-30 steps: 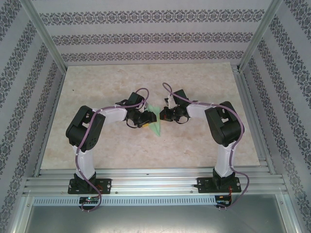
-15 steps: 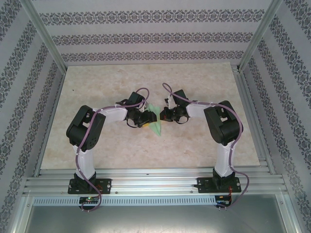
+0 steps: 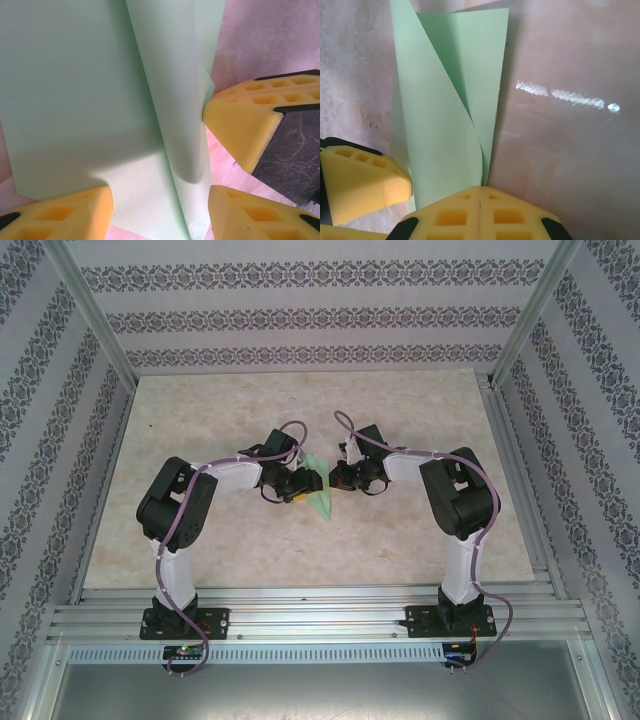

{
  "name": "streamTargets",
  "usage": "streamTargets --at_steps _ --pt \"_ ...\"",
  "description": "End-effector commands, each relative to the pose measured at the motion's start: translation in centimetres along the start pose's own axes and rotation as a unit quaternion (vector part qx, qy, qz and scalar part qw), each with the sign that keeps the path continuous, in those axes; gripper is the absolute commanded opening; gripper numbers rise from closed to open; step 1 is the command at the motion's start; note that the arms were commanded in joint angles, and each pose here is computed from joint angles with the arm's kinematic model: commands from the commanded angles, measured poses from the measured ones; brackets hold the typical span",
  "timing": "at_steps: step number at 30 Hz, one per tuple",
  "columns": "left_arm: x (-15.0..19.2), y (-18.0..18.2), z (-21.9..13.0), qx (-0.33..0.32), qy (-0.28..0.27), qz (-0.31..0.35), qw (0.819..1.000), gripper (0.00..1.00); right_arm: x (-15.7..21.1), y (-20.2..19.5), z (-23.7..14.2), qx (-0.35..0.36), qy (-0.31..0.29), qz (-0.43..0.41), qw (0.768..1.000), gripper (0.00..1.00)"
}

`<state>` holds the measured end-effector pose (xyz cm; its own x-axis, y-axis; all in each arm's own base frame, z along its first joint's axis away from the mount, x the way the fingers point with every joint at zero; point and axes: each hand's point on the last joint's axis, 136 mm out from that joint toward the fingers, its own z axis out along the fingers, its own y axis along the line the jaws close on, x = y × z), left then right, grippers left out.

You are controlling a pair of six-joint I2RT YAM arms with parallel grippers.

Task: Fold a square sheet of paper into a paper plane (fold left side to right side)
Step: Fourth fold the wing at the center of the table.

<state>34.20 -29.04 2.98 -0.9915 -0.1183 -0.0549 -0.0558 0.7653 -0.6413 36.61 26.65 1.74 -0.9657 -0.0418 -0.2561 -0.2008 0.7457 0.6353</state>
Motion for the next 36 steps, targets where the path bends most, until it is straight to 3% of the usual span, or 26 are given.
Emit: streamTargets --at_steps 1,36 --pt "2.0 4.7 2.7 -0.074 0.027 -0.021 0.997 0.57 -1.6 2.3 -1.4 -0.017 -0.026 -0.030 0.999 0.00" --pt "2.1 4.7 2.9 -0.075 0.030 -0.020 0.997 0.57 -0.2 0.3 0.4 0.015 0.002 -0.021 1.000 0.00"
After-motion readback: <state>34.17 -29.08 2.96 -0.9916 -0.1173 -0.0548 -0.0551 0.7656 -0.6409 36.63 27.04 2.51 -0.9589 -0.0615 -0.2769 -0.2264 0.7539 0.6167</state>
